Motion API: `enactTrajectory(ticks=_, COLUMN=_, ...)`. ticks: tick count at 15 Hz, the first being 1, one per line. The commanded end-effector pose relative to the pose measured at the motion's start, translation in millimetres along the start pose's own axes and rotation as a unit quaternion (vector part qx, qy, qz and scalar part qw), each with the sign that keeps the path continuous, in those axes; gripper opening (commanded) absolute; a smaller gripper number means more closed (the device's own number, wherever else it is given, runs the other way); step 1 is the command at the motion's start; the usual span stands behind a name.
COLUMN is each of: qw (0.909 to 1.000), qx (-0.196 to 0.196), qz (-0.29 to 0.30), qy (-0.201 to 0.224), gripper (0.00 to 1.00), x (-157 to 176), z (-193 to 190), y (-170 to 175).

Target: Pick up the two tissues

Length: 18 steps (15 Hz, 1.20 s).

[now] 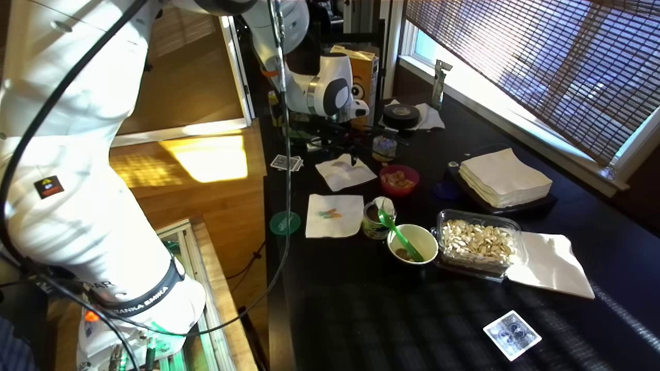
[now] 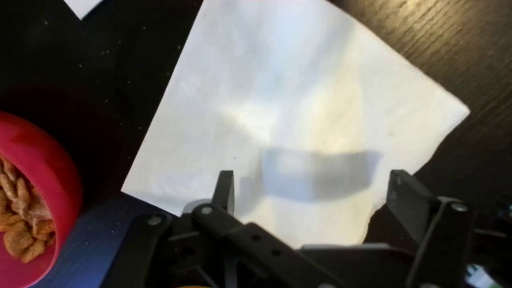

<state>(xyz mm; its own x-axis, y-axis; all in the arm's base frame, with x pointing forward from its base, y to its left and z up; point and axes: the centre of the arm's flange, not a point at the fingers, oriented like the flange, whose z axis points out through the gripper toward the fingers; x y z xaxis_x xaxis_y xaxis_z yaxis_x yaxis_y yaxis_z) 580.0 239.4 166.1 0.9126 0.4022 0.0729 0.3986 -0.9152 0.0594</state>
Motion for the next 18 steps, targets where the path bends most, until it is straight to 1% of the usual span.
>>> enactTrajectory(ticks=1, qw=0.9999, qx=0.002, qz=-0.008, qy=-0.008, gripper=0.82, x=11.8, z=9.5, y=1.6)
enactTrajectory(ticks=2, qw=0.9999, qx=0.002, qz=-0.009, qy=-0.008, gripper=0.76, x=12.7, z=10.6, y=1.8)
enactTrajectory(ticks=3, qw=0.9999, qx=0.002, qz=-0.010, qy=-0.009, gripper=0.65, x=12.8, z=11.4, y=1.7)
enactTrajectory(ticks=4, qw=0.9999, qx=0.002, qz=-0.011, qy=-0.009, gripper=0.58, x=13.0, z=11.9, y=1.9)
enactTrajectory(ticks=5, qw=0.9999, qx=0.002, qz=-0.012, qy=-0.010, gripper=0.49, x=13.4, z=12.7, y=2.1)
enactTrajectory(ticks=7, qw=0.9999, qx=0.002, qz=-0.013, qy=-0.011, gripper=0.34, x=13.9, z=13.8, y=2.2)
enactTrajectory(ticks=8, qw=0.9998, qx=0.002, qz=-0.013, qy=-0.012, gripper=0.29, x=14.1, z=14.5, y=2.3)
enactTrajectory(ticks=10, qw=0.9998, qx=0.002, qz=-0.014, qy=-0.012, gripper=0.14, x=14.3, z=15.6, y=2.5)
enactTrajectory(ticks=12, qw=0.9998, qx=0.002, qz=-0.014, qy=-0.014, gripper=0.02, x=14.7, z=16.2, y=3.0)
enactTrajectory(ticks=13, qw=0.9998, qx=0.002, qz=-0.015, qy=-0.014, gripper=0.00, x=14.6, z=16.4, y=2.9)
enactTrajectory(ticks=16, qw=0.9998, qx=0.001, qz=-0.016, qy=-0.013, gripper=0.00, x=14.6, z=15.1, y=2.8)
enactTrajectory(ticks=18, qw=0.9998, qx=0.000, qz=-0.016, qy=-0.012, gripper=0.03, x=14.8, z=14.5, y=2.8)
